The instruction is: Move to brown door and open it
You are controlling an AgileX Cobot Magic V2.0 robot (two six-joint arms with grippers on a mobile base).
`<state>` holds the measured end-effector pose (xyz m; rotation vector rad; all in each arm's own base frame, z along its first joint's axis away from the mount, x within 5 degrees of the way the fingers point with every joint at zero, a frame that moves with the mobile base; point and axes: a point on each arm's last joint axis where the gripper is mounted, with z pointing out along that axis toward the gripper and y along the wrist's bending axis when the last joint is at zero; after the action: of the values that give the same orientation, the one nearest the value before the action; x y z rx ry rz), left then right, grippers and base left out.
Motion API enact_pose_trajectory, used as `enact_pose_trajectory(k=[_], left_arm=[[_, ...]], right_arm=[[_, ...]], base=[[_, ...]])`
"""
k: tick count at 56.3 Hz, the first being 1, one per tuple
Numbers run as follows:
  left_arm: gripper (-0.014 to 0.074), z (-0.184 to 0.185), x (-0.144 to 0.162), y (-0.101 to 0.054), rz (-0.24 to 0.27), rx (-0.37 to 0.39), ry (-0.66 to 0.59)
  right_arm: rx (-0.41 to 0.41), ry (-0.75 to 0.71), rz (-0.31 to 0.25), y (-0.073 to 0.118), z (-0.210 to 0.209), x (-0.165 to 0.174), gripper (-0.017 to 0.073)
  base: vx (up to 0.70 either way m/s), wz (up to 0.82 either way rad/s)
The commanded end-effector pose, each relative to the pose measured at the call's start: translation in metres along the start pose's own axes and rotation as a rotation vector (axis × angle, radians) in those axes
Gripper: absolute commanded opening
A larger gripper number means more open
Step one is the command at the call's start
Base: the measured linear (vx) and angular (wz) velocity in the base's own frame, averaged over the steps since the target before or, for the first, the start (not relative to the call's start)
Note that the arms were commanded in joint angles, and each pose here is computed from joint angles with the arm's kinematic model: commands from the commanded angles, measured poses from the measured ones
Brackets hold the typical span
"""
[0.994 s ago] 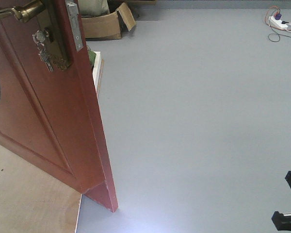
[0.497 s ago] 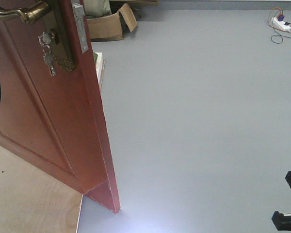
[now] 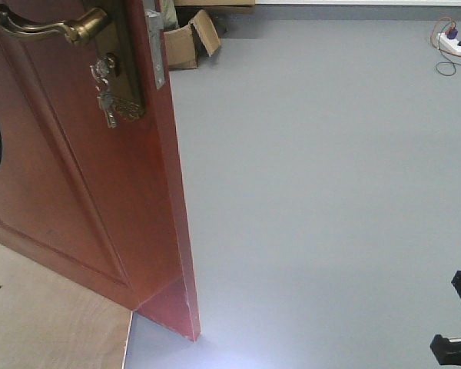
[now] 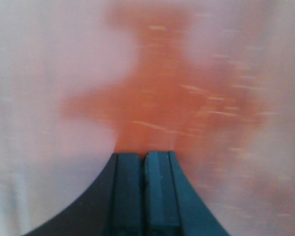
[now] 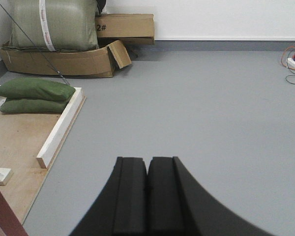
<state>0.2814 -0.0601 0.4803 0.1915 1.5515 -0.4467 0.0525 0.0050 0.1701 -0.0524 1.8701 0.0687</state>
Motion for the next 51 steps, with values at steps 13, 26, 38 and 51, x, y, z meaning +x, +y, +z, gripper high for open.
enact_pose_trajectory(k=[13,26,38,51], left_arm=[[0.0137,-0.0101,-0.0176,-0.0042,-0.017,-0.018,-0.085],[0.0137,-0.0101,-0.0175,-0.0042,-0.017,-0.017,-0.084],[0.0137,-0.0101,-0.0175,-0.0042,-0.017,-0.017,-0.084],[0.0137,-0.0098,-0.0173,-0.004,-0.018,-0.018,-0.084]], right_arm=[[0.003,-0.079,-0.01,-0.0003,-0.0001,-0.0059,0.0],[0.003,-0.079,-0.01,-0.0003,-0.0001,-0.0059,0.0],[0.003,-0.079,-0.01,-0.0003,-0.0001,-0.0059,0.0],[0.003,-0.079,-0.01,-0.0003,-0.0001,-0.0059,0.0]], base=[[0.17,0.01],[0.17,-0.02],[0.16,-0.02],[0.15,0.0]])
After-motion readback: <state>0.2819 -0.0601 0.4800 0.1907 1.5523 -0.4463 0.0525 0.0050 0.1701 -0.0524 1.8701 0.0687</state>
